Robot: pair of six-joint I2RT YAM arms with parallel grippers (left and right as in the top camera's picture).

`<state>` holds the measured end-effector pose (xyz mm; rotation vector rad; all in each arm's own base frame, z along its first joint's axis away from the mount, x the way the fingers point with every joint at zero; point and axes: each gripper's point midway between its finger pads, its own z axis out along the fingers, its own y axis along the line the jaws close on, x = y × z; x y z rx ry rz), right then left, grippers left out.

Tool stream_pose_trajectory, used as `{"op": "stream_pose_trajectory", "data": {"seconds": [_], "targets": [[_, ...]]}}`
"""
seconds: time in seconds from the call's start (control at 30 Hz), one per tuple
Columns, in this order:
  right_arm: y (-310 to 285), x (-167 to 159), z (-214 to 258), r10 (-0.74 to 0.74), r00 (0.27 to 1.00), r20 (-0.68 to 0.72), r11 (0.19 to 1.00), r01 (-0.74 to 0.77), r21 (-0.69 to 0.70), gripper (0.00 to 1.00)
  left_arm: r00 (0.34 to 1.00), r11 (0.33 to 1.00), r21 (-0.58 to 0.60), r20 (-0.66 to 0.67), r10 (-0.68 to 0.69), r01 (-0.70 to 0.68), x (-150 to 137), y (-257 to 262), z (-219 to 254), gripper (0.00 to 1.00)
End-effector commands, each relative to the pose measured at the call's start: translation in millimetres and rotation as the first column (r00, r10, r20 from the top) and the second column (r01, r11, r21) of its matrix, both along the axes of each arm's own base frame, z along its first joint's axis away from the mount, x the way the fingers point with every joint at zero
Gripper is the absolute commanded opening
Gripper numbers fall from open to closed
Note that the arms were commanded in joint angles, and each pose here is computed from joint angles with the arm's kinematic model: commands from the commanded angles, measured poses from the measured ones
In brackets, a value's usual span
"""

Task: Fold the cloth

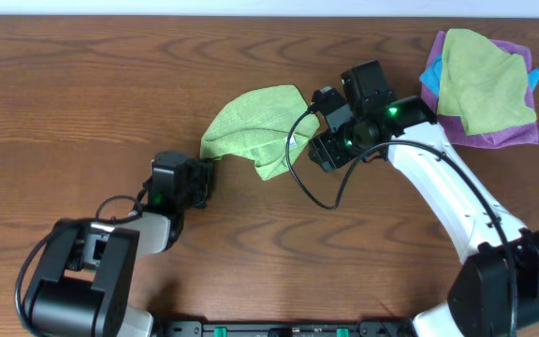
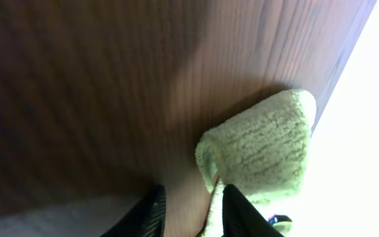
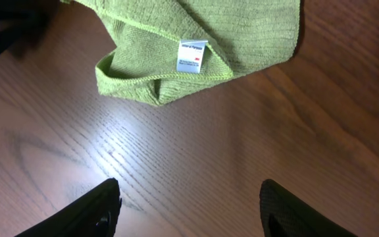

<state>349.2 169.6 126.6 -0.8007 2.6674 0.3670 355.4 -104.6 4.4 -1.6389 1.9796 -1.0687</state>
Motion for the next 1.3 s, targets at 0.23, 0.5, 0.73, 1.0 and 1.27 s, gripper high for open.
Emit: {"op": "stream_pose_trajectory", "data": {"seconds": [0.23,0.5,0.73,1.0,1.27], "targets": [[0,-1,1,-0.004,1.000,-0.006,1.000,0.005,0.007,0.68,0.991,1.000,-0.019,-0.128,-0.027,0.025,5,-9,-40,0.25],[0,-1,0,-0.004,1.000,-0.008,1.000,0.005,0.007,0.68,0.982,0.992,-0.084,-0.154,-0.109,0.097,-4,-24,-40,0.20],[0,-1,0,-0.004,1.000,-0.008,1.000,0.005,0.007,0.68,0.966,0.998,-0.033,-0.250,-0.068,0.062,-20,-12,-57,0.20],[0,-1,0,-0.004,1.000,-0.007,1.000,0.005,0.007,0.68,0.940,0.996,0.049,-0.336,-0.059,0.080,-40,0,-73,0.21],[-2,0,0,-0.007,1.000,-0.004,1.000,0.007,0.000,0.68,0.944,0.992,0.121,-0.330,0.002,0.040,-37,14,-76,0.22]]}}
